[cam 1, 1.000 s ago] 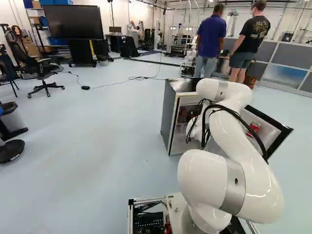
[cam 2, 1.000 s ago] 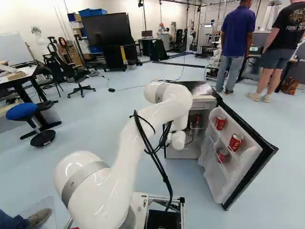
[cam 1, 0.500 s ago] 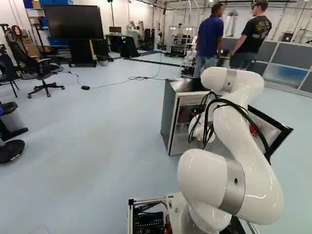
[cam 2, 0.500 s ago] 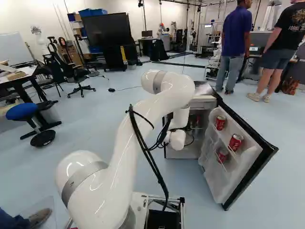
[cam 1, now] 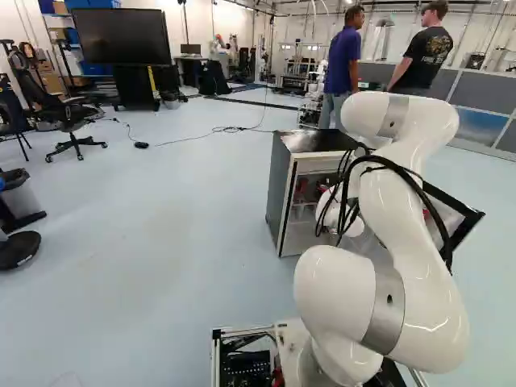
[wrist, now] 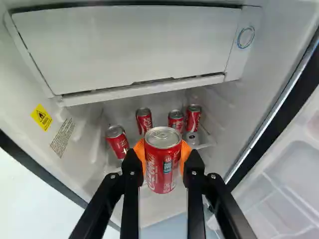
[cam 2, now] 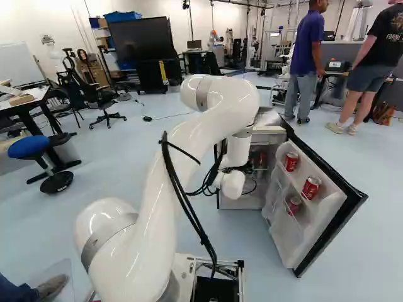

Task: Grab a drink from the fridge

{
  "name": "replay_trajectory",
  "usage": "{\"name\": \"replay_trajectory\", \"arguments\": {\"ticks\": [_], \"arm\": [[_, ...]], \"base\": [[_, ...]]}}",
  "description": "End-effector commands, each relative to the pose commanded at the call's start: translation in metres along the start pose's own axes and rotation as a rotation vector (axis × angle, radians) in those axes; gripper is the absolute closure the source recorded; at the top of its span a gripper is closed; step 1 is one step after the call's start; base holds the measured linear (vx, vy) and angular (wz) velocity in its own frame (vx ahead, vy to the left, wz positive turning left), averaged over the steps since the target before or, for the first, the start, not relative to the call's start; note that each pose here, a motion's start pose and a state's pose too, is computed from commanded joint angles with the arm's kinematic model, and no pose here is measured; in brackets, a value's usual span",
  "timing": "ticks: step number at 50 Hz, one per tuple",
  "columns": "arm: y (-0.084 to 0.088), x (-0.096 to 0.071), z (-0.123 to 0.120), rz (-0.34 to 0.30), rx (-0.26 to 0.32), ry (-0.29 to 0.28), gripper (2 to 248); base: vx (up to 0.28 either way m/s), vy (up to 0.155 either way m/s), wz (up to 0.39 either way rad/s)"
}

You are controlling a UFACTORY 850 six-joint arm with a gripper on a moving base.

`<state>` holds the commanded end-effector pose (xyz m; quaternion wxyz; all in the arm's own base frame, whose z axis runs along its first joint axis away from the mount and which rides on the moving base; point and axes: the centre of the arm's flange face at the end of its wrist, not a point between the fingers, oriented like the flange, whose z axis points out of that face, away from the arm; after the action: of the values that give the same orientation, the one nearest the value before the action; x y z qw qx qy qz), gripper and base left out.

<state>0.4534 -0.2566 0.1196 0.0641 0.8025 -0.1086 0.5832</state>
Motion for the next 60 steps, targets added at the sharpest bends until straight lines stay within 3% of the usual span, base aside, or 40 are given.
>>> {"name": "replay_trajectory", "arguments": {"ticks": [27, 60], "arm": [[-0.006, 0.028, -0.057, 0.011, -0.018, -0.014, 160], [-0.009, 0.064, -0.076, -0.005, -0.022, 0.035, 160]], "base": [[0.0, 0.0, 0.0], [0.0, 0.0, 0.0]]}}
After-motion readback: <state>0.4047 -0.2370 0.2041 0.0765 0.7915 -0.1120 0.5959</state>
